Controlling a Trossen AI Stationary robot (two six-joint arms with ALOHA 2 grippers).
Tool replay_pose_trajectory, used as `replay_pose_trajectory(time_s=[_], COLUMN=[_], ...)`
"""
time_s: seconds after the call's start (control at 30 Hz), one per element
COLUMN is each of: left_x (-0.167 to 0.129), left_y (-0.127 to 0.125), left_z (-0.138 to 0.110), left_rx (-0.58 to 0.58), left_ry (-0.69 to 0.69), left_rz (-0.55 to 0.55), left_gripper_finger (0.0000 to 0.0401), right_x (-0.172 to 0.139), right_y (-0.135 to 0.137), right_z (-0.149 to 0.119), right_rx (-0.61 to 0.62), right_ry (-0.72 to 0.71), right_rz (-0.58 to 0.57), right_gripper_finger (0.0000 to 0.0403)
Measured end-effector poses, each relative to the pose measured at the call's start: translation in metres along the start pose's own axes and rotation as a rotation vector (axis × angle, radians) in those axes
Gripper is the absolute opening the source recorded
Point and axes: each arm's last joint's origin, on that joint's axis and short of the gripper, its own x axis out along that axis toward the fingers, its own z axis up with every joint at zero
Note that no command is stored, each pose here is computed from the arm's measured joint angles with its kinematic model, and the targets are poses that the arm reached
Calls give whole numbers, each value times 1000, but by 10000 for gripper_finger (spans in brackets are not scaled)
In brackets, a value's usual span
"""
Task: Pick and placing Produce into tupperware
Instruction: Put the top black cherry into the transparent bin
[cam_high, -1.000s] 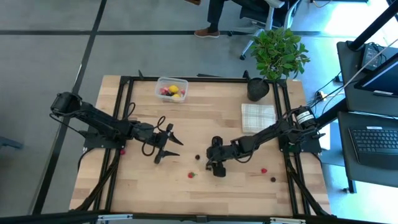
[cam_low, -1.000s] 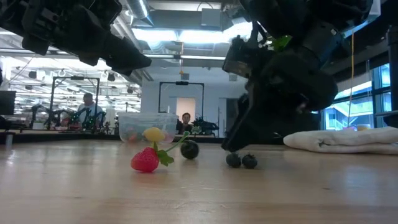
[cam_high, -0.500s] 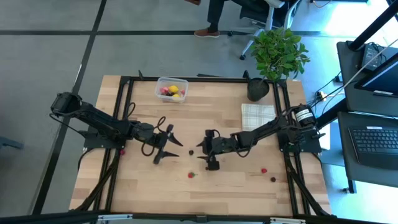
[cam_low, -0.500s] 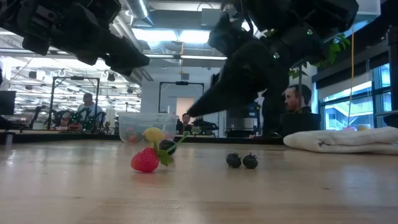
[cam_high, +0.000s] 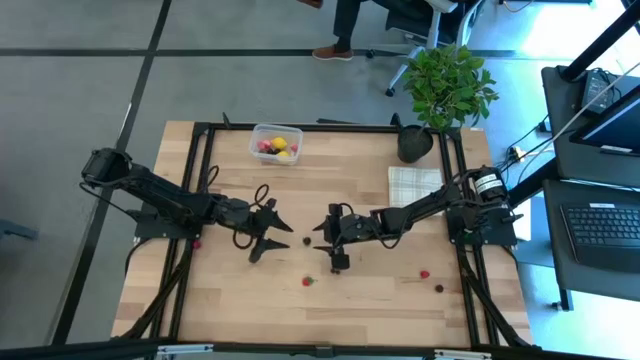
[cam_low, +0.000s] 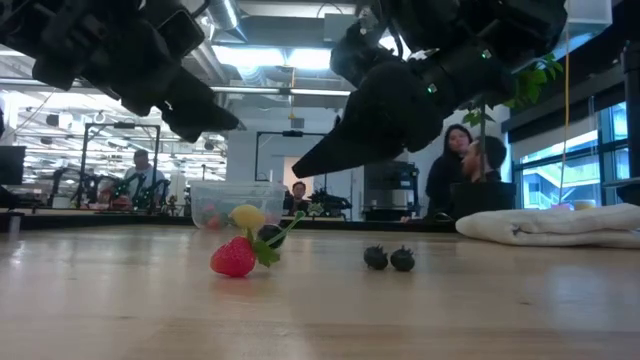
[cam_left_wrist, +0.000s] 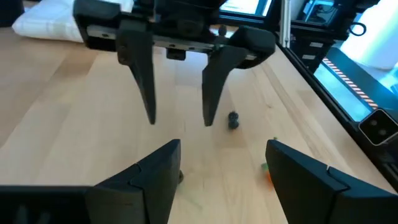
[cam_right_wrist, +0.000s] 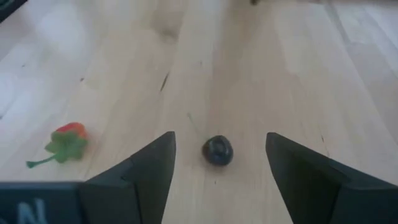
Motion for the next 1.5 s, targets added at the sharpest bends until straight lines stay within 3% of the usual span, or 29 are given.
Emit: replay_pose_trajectory(time_s=[0.1,0.3,0.53,0.67,0.9,1.1,1.17,1.4,1.5], left_x=[0,0,0,10,43,65,71,90,92], left_y=[0,-3,-1,5,10,21,20,13,11], left_z=[0,-2,-1,6,29,20,18,18,27], left_rx=[0,-45,-54,-56,38,-48,-46,210,148], left_ry=[-3,13,-2,112,301,408,426,538,554], left_rz=[-1,-14,87,159,175,215,215,143,155], left_gripper_finger=[228,228,228,228,228,228,228,228,228], right_x=[0,-6,-16,-18,-41,-77,-91,-123,-130], right_y=[-1,-3,-5,-5,-8,-27,-32,-35,-35], right_z=[-4,-23,-30,-31,-19,-46,-55,-67,-71], right_rx=[41,108,165,205,191,219,250,332,363], right_ry=[43,258,391,413,399,390,354,90,43], right_rz=[-3,-22,-46,-56,-51,-89,-105,-82,-78], right_gripper_finger=[252,252,252,252,252,252,252,252,252])
